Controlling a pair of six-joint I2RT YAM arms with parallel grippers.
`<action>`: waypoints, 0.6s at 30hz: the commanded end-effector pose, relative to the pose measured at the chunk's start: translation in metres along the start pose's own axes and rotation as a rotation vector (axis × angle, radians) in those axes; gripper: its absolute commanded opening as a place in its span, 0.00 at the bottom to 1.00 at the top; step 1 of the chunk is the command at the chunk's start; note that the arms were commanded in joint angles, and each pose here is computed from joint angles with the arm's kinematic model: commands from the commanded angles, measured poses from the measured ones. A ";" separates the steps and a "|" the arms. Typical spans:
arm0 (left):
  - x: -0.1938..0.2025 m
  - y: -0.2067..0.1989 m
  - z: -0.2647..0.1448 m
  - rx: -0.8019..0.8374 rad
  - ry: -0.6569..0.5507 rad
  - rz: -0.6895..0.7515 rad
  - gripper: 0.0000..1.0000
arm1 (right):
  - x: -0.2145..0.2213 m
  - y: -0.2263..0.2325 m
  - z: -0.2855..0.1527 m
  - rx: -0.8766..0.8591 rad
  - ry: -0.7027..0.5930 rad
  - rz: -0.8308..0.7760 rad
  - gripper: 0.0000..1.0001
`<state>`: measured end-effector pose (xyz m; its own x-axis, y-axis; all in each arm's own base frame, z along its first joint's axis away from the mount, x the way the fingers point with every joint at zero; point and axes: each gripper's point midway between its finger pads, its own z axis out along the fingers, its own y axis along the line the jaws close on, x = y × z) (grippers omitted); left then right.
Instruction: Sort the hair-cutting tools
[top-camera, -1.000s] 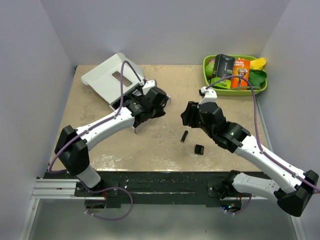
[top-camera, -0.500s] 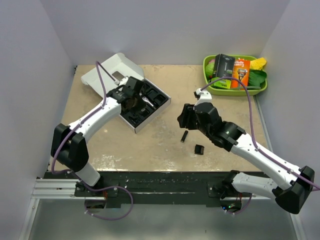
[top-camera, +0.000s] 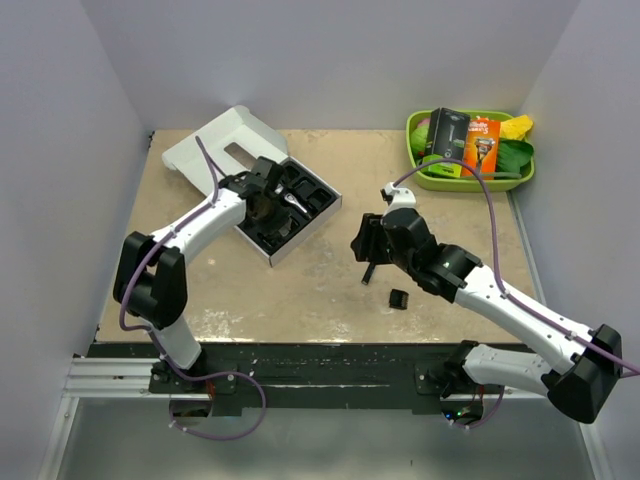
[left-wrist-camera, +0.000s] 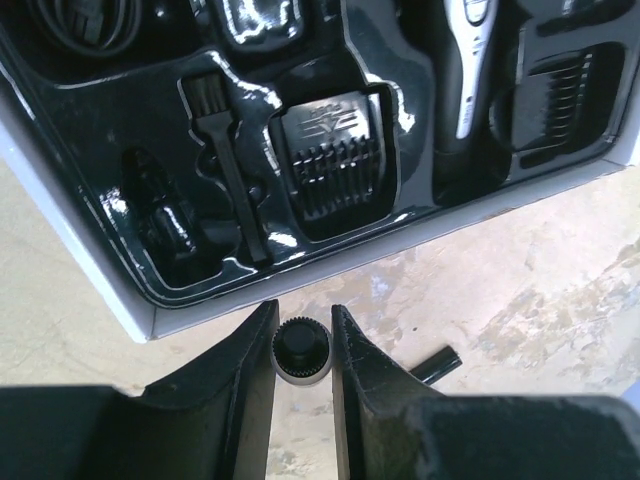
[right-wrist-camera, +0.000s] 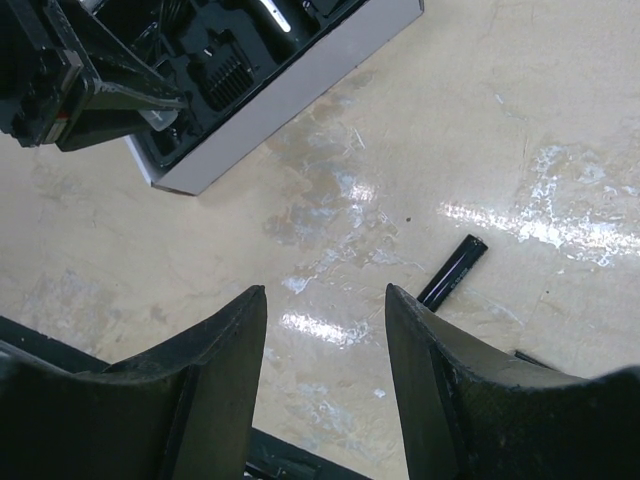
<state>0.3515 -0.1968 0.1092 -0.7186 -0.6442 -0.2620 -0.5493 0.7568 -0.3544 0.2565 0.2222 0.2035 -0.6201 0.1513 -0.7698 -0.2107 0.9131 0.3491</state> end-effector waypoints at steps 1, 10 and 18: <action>0.008 0.011 -0.002 -0.040 0.046 -0.054 0.12 | -0.006 0.008 0.002 -0.037 -0.027 0.019 0.54; 0.017 0.029 0.007 -0.106 0.098 -0.084 0.15 | -0.001 0.008 0.003 -0.040 -0.016 0.012 0.54; 0.014 0.034 0.007 -0.106 0.093 -0.112 0.17 | 0.003 0.006 0.004 -0.036 -0.010 0.011 0.54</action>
<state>0.3273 -0.1827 0.0842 -0.7041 -0.6901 -0.1672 -0.6416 0.7192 -0.2665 0.2555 0.2268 0.2008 -0.6239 0.1532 -0.7663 -0.2264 0.9031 0.3649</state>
